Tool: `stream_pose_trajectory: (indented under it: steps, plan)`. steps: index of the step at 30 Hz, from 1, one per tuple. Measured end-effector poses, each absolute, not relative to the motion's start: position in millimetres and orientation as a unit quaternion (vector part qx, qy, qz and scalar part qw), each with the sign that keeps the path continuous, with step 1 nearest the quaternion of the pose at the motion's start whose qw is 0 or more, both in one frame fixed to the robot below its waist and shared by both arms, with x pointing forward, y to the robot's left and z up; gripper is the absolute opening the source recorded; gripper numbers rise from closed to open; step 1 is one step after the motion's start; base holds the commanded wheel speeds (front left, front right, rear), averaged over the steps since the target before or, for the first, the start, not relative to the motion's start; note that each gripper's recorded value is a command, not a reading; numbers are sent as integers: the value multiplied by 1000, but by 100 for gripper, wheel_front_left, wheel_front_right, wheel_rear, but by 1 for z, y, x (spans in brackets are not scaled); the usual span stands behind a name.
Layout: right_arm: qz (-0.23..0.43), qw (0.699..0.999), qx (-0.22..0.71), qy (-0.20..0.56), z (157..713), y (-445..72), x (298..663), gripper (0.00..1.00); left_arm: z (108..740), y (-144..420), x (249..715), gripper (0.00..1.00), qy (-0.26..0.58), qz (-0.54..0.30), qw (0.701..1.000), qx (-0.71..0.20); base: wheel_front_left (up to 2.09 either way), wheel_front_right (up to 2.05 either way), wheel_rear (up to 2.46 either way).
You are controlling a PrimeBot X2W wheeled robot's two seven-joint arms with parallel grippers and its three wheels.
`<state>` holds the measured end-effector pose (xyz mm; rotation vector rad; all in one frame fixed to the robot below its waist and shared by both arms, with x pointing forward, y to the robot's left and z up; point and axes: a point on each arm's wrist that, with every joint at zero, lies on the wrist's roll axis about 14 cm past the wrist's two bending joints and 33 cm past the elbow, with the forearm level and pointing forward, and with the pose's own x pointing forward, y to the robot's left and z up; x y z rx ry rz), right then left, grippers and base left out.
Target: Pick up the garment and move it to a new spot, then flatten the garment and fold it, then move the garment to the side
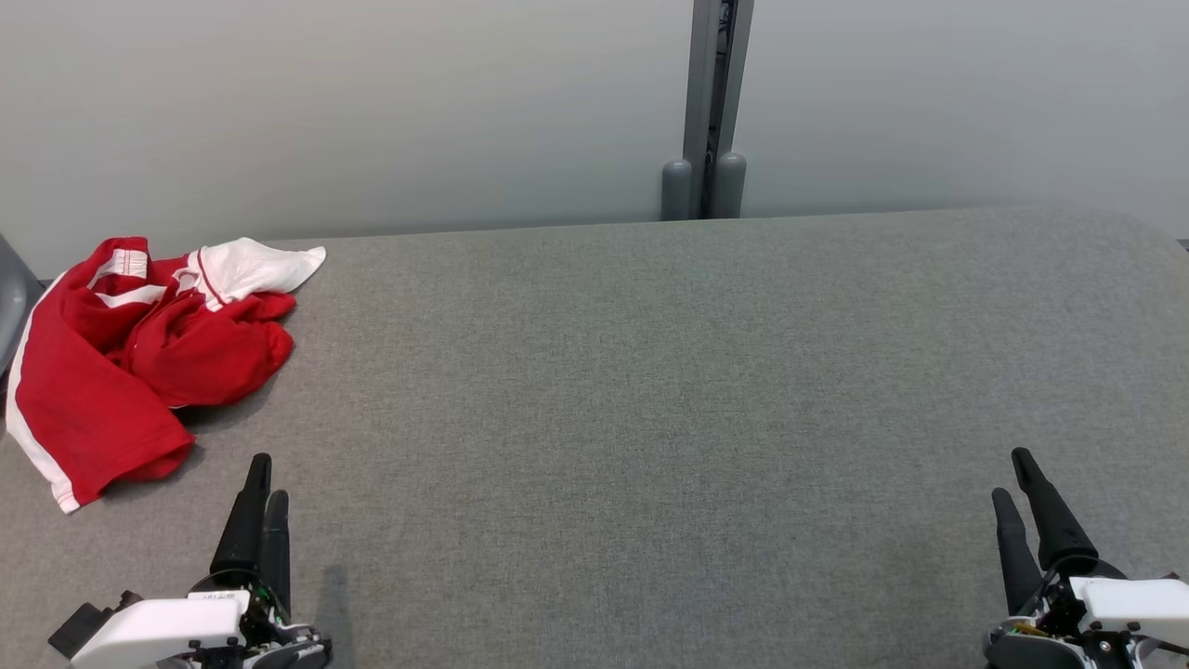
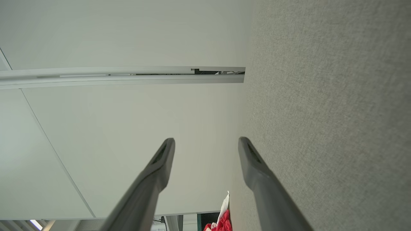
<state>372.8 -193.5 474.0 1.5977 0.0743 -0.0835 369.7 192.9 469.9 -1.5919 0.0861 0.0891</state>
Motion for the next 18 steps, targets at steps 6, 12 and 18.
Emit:
stream_pose_trajectory:
  steps: [6,12,18]
  plan:
    - [-41,706,706,29,475,-193,371,100,474,188,371,100,35,35,709,-704,0,0,0]
    - [-47,726,686,18,478,-197,370,100,479,184,371,100,35,32,739,-672,0,0,0]
    - [-45,755,654,8,485,-201,370,100,482,180,369,100,40,30,770,-636,0,0,0]
